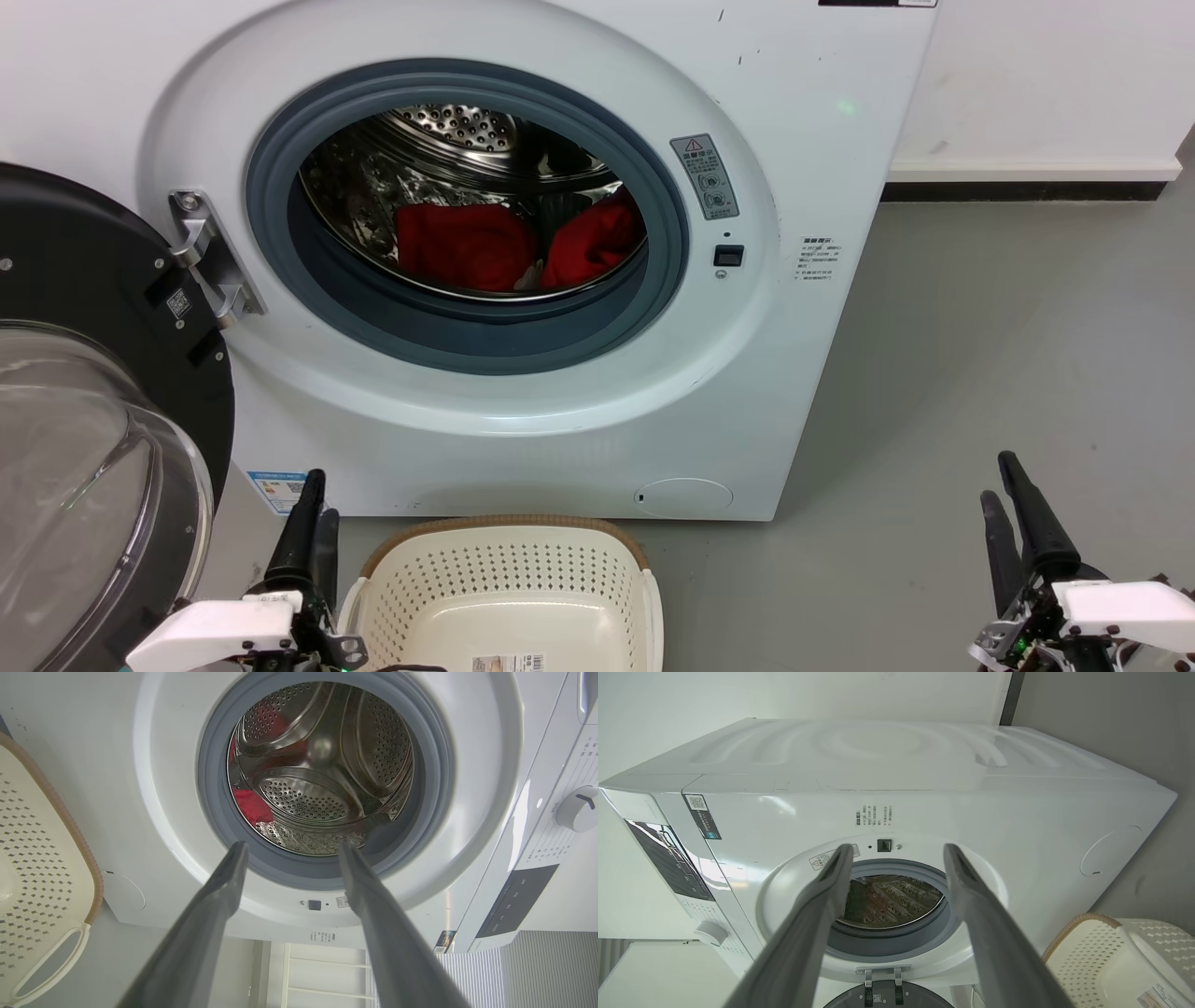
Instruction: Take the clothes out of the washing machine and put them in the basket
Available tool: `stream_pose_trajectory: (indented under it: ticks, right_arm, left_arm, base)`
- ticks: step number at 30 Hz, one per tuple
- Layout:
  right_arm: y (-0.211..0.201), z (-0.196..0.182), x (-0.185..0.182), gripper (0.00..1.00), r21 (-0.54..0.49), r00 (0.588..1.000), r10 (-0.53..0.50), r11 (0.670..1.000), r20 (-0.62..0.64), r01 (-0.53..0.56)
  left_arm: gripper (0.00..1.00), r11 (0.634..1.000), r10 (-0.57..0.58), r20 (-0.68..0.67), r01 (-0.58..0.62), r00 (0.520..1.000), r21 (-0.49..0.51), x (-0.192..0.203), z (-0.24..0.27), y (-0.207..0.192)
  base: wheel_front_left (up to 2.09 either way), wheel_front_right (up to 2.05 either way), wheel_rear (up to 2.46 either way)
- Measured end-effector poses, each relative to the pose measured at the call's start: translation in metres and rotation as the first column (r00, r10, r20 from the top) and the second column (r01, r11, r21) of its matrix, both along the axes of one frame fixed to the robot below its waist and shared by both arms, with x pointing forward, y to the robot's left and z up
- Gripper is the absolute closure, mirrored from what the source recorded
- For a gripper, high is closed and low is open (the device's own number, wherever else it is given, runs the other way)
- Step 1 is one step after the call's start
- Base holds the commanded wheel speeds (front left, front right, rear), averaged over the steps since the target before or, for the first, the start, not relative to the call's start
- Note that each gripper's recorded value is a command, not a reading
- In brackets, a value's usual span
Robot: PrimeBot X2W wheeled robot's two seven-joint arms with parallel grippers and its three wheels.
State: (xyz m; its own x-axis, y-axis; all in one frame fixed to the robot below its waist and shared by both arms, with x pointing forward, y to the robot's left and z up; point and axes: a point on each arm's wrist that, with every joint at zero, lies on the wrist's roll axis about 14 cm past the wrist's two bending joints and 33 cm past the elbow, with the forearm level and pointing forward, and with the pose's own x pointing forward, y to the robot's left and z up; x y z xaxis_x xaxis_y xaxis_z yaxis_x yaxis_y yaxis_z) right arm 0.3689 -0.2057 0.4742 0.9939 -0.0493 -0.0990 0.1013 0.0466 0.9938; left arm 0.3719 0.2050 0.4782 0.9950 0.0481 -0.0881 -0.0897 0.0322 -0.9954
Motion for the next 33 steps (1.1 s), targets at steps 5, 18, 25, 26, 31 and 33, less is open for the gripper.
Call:
stream_pose_trajectory:
  ticks: [5,18,25,26,31,33]
  right_arm:
    - [-0.006,0.003,0.0,0.0,-0.067,1.0,-0.02,0.998,0.004,0.02]
    - [-0.017,0.024,0.003,0.0,-0.351,0.998,-0.034,0.935,0.052,0.05]
    - [-0.009,0.055,0.008,0.0,-0.571,0.992,0.014,0.818,0.128,0.062]
    - [-0.007,0.06,0.008,0.0,-0.596,0.99,0.023,0.8,0.14,0.066]
    - [0.0,0.077,0.009,0.0,-0.698,0.982,0.052,0.711,0.183,0.092]
    - [0.001,0.081,0.008,0.0,-0.732,0.98,0.059,0.674,0.191,0.102]
  left_arm:
    - [0.0,0.999,0.027,0.003,-0.027,1.0,0.044,-0.001,0.002,0.007]
    - [0.0,0.962,0.142,0.022,-0.143,0.99,0.231,-0.007,0.012,0.044]
    - [0.0,0.903,0.169,0.068,-0.183,0.983,0.388,-0.005,0.035,0.055]
    - [0.0,0.889,0.169,0.069,-0.182,0.983,0.421,-0.005,0.039,0.054]
    - [0.0,0.798,0.15,0.071,-0.163,0.986,0.581,-0.004,0.053,0.043]
    - [0.0,0.755,0.134,0.075,-0.15,0.988,0.638,-0.003,0.058,0.035]
  base:
    - [0.0,0.0,0.0]
    - [0.0,0.0,0.0]
    - [0.0,0.0,0.0]
    - [0.0,0.0,0.0]
    - [0.0,0.0,0.0]
    - [0.0,0.0,0.0]
